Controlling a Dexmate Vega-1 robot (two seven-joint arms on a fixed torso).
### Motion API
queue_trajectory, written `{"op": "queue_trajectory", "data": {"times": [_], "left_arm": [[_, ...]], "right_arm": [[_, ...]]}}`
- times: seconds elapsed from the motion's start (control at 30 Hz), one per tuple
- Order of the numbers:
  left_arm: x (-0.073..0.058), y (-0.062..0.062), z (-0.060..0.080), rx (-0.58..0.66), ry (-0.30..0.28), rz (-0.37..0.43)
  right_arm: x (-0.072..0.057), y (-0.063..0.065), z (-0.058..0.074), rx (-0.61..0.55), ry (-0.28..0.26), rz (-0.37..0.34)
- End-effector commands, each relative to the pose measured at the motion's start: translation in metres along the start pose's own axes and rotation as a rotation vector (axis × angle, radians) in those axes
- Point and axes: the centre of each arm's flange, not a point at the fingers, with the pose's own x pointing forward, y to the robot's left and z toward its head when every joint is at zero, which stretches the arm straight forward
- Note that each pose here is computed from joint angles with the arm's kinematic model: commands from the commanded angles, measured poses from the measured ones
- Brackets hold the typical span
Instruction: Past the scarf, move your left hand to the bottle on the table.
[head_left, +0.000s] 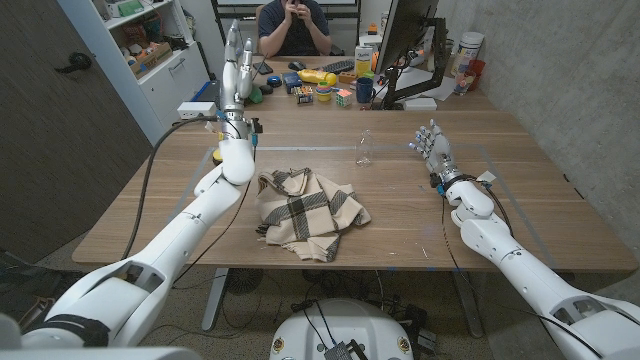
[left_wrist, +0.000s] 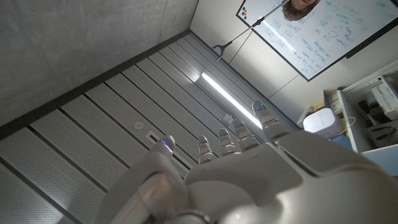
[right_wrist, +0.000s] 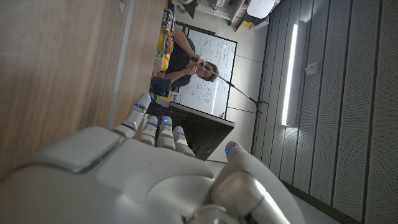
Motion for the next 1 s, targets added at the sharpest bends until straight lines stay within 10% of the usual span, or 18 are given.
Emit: {"op": "queue_trajectory", "data": {"times": [0.03, 1.0], "left_arm": [[0.039, -0.030, 0.039, 0.150, -0.185, -0.060], [0.080, -0.106, 0.072, 0.342, -0.308, -0.598]], "right_arm": [[-0.006, 0.001, -0.003, 0.012, -0.003, 0.003], [-0.015, -0.001, -0.006, 0.025, -0.023, -0.008]]}}
